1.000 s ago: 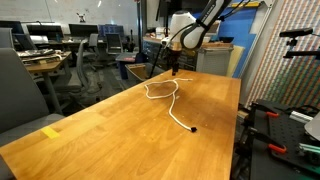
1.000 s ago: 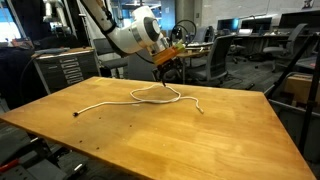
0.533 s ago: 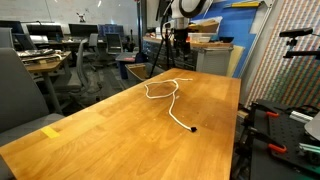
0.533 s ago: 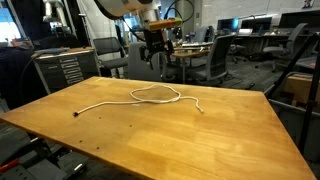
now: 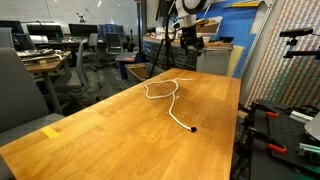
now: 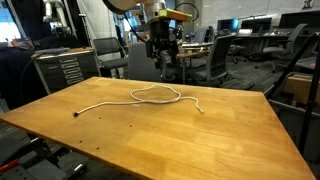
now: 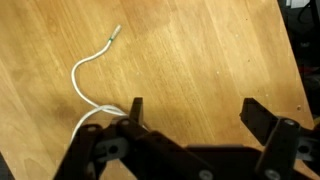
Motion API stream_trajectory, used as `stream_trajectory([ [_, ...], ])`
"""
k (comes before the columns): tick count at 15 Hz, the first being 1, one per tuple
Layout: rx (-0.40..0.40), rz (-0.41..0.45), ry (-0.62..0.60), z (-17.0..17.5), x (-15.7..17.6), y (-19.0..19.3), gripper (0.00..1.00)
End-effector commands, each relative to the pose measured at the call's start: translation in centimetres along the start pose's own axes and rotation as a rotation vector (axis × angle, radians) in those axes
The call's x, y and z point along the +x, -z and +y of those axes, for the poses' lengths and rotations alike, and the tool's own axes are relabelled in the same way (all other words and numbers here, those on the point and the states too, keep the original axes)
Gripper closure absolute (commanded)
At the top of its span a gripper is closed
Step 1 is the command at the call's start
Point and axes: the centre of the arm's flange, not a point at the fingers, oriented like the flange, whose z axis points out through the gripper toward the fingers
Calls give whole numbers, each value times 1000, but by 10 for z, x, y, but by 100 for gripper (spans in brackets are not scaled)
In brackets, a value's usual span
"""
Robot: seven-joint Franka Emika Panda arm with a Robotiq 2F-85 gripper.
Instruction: Form a loose knot using the white rope
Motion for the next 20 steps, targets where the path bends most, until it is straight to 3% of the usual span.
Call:
stream_trajectory([
  [1, -16, 114, 163, -5, -14, 6, 0],
  [5, 31, 250, 325, -3, -15, 11, 0],
  [7, 115, 346, 327, -1, -11, 19, 0],
  [8, 63, 275, 307, -5, -3, -1, 0],
  [11, 100, 325, 323, -7, -3, 9, 0],
  [16, -89, 286, 144, -15, 44, -27, 0],
  [20, -145, 270, 95, -36, 88, -51, 0],
])
